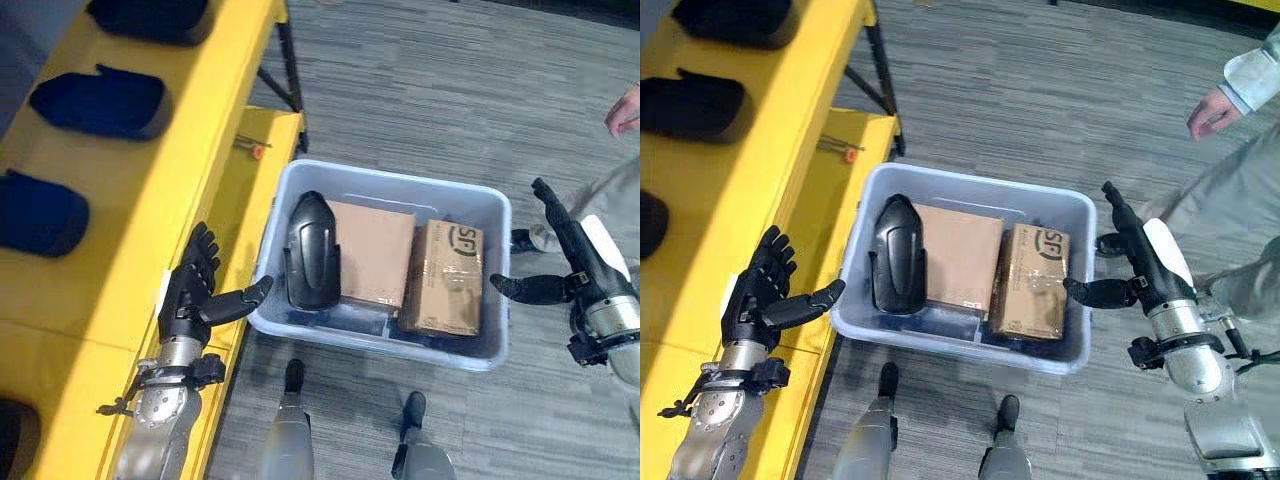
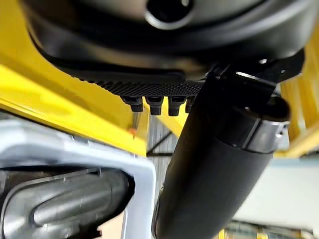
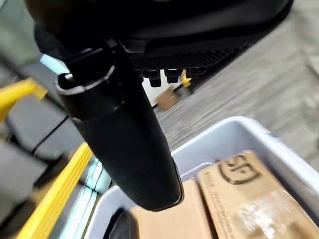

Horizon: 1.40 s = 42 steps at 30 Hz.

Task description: Move parts from the plastic box to the shelf.

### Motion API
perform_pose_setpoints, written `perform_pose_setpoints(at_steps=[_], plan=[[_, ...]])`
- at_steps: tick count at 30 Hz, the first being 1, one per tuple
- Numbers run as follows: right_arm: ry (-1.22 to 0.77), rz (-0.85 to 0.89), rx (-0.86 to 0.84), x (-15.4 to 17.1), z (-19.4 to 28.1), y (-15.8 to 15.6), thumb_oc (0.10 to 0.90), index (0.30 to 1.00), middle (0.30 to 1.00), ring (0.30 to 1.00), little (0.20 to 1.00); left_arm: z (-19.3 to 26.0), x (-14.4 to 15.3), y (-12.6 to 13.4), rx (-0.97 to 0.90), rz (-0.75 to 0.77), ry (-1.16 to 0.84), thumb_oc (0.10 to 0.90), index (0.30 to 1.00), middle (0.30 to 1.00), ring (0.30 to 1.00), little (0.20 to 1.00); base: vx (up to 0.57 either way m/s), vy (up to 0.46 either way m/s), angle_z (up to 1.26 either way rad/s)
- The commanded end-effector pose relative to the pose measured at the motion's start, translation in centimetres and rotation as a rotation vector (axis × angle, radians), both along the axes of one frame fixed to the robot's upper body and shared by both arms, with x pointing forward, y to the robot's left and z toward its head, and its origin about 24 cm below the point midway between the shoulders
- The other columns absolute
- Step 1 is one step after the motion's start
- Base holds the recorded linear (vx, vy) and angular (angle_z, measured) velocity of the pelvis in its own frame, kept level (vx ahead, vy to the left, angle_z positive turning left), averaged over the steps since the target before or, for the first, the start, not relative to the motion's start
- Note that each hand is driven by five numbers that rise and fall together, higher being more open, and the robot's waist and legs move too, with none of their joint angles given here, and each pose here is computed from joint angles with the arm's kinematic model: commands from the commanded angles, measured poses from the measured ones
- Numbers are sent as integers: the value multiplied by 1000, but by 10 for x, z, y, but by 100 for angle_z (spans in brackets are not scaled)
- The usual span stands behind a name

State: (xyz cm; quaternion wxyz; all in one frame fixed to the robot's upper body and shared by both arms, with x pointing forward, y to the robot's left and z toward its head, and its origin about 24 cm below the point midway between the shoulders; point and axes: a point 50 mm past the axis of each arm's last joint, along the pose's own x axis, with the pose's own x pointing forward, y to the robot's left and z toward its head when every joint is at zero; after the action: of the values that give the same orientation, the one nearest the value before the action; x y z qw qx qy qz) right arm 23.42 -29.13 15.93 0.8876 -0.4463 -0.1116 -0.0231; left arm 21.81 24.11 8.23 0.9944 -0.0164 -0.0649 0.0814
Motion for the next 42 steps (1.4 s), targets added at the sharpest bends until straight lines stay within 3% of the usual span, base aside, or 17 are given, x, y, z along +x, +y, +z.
perform_pose_setpoints(at_steps=[1, 9, 20, 25, 42], plan=[[-141, 122, -166, 11, 45, 16, 900, 1000, 1000, 1000, 1000, 59, 2, -1, 88, -68, -292, 900, 1000, 1000, 1000, 1000, 37, -112, 34], [-116, 241, -390, 39, 68, 41, 900, 1000, 1000, 1000, 1000, 66, 3, -5, 82, -92, -323, 900, 1000, 1000, 1000, 1000, 18, -49, 21], [-132, 223, -728, 63, 91, 51, 900, 1000, 1000, 1000, 1000, 66, 3, -8, 64, -103, -330, 900, 1000, 1000, 1000, 1000, -4, -34, 13], [-110, 163, -981, 77, 93, 45, 900, 1000, 1000, 1000, 1000, 66, 4, -7, 56, -101, -330, 900, 1000, 1000, 1000, 1000, 1, -40, 5], [-107, 93, -1299, 102, 94, 49, 900, 1000, 1000, 1000, 1000, 75, 8, -10, 79, -93, -374, 900, 1000, 1000, 1000, 1000, 3, -28, -2]])
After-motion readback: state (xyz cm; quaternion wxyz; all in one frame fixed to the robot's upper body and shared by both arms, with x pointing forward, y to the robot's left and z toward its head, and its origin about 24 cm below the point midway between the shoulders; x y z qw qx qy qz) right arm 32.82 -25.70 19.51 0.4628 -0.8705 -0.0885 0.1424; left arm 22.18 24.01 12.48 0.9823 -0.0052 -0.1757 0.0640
